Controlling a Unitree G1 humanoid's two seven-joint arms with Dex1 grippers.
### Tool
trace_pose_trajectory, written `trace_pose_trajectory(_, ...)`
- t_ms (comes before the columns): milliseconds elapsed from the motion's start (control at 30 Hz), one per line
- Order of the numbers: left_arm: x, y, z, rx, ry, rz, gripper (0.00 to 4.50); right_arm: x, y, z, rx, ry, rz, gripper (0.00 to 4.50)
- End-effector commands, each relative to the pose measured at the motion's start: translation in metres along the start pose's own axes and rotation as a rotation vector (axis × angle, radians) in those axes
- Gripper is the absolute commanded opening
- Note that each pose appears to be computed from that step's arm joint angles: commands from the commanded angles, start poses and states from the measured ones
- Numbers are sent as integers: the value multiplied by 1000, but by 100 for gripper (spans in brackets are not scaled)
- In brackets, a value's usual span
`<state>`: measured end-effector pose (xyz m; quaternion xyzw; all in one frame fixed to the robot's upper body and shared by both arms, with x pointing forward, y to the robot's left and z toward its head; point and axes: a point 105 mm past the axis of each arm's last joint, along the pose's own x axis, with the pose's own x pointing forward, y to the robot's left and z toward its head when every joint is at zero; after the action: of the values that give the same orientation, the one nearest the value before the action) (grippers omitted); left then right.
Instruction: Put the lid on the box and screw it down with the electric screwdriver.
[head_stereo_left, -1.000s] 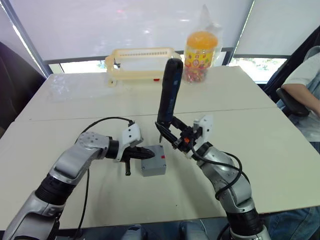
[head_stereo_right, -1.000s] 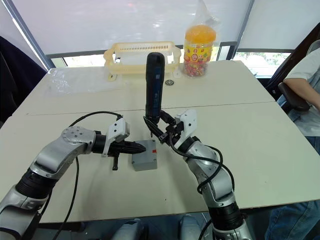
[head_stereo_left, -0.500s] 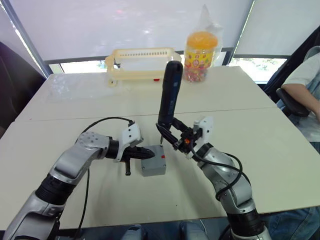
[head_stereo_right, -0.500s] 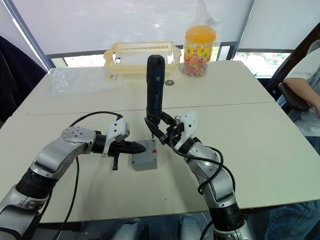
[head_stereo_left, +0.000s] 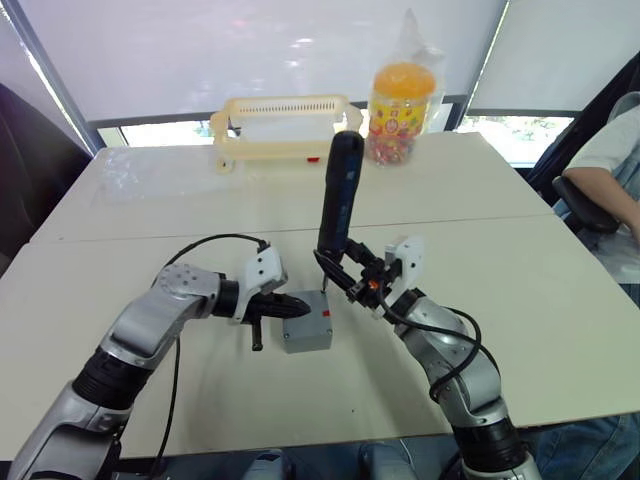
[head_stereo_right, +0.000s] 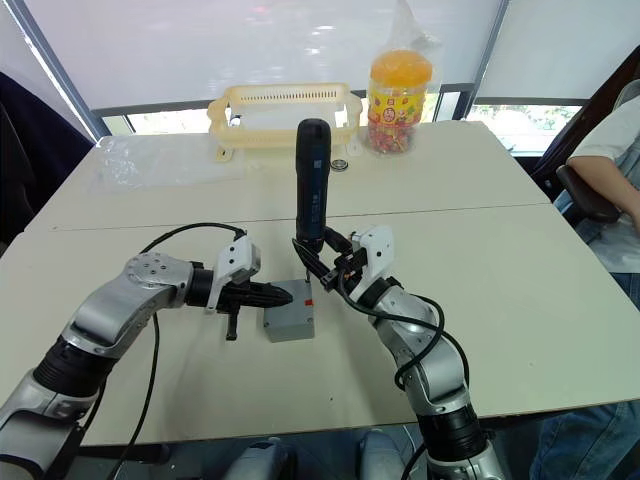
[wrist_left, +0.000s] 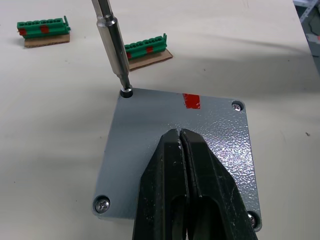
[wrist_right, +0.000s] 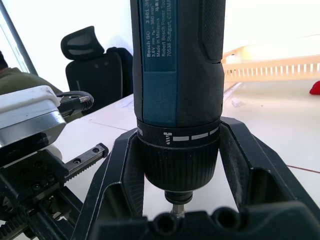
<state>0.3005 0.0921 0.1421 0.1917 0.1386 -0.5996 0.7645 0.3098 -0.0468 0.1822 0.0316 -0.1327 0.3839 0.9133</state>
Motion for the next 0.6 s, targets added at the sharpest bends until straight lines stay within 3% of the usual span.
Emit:
trace_pose_trajectory(33, 5, -4, -14, -28, 52, -13, 0, -1, 8, 11, -40, -51, 31, 175)
trace_pose_trajectory(600, 4, -6, -32, -34, 116, -11, 0, 6, 10, -12, -142, 17, 56, 175)
